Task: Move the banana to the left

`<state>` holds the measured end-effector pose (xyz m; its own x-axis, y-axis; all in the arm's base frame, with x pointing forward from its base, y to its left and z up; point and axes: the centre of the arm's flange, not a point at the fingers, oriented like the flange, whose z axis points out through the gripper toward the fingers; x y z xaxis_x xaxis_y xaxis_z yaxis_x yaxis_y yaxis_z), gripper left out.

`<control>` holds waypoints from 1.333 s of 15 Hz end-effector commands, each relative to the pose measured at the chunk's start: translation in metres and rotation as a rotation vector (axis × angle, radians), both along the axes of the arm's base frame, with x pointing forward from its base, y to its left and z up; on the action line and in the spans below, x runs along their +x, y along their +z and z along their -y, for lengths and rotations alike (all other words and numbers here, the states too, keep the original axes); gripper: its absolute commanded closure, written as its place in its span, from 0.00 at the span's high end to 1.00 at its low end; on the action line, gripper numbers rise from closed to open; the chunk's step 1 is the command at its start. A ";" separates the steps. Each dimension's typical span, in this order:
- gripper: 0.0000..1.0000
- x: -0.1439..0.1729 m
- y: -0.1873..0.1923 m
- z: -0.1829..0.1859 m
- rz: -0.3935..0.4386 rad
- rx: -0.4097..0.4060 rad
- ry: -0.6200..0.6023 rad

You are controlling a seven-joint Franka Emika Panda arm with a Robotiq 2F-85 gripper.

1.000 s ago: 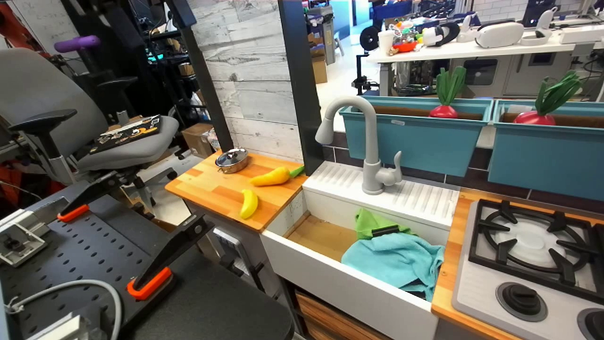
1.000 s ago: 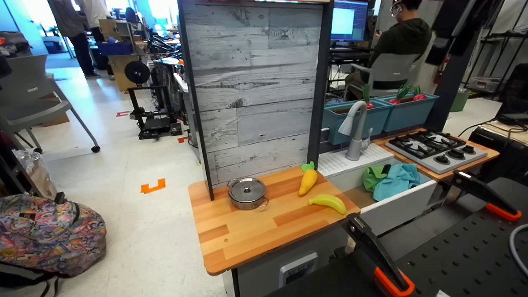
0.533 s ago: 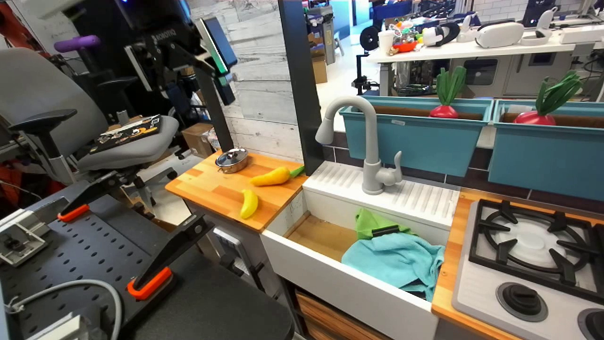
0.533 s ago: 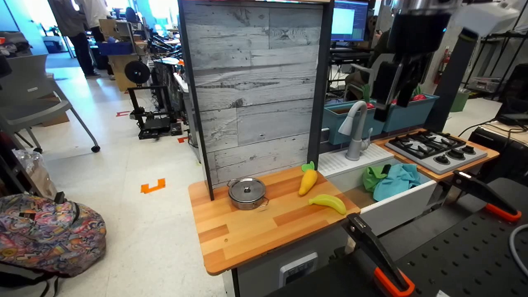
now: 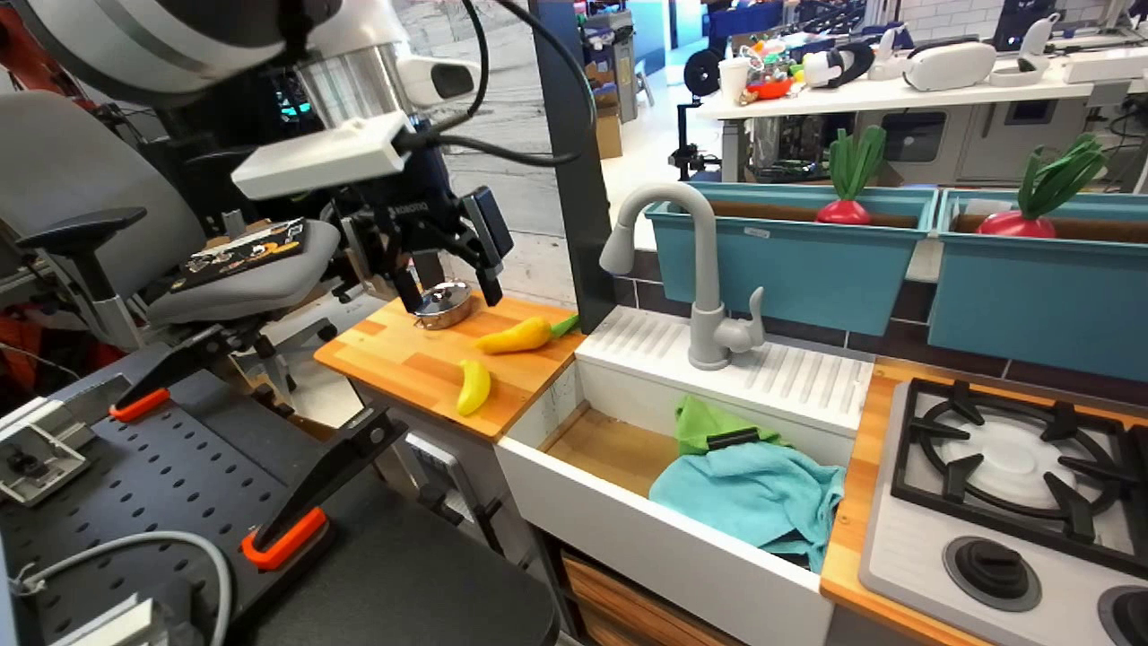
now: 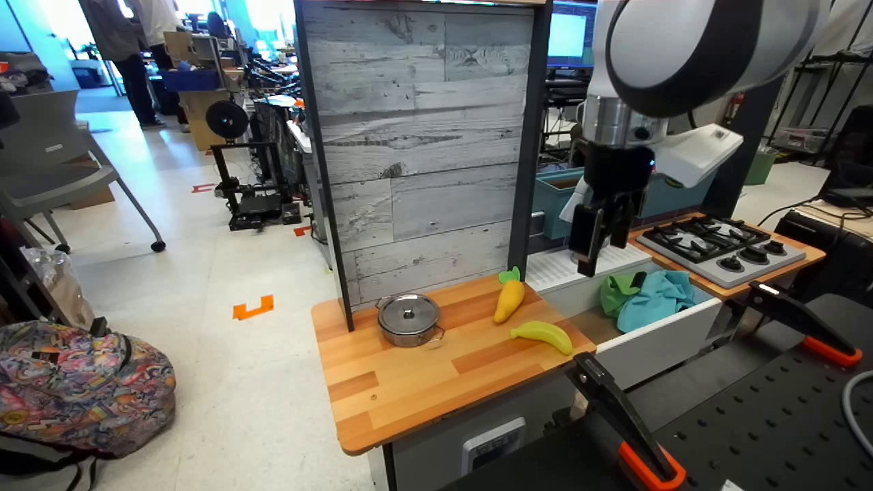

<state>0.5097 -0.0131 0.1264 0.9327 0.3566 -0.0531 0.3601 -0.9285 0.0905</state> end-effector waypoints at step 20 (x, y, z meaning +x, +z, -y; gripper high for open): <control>0.31 0.057 -0.138 -0.046 -0.103 0.019 0.281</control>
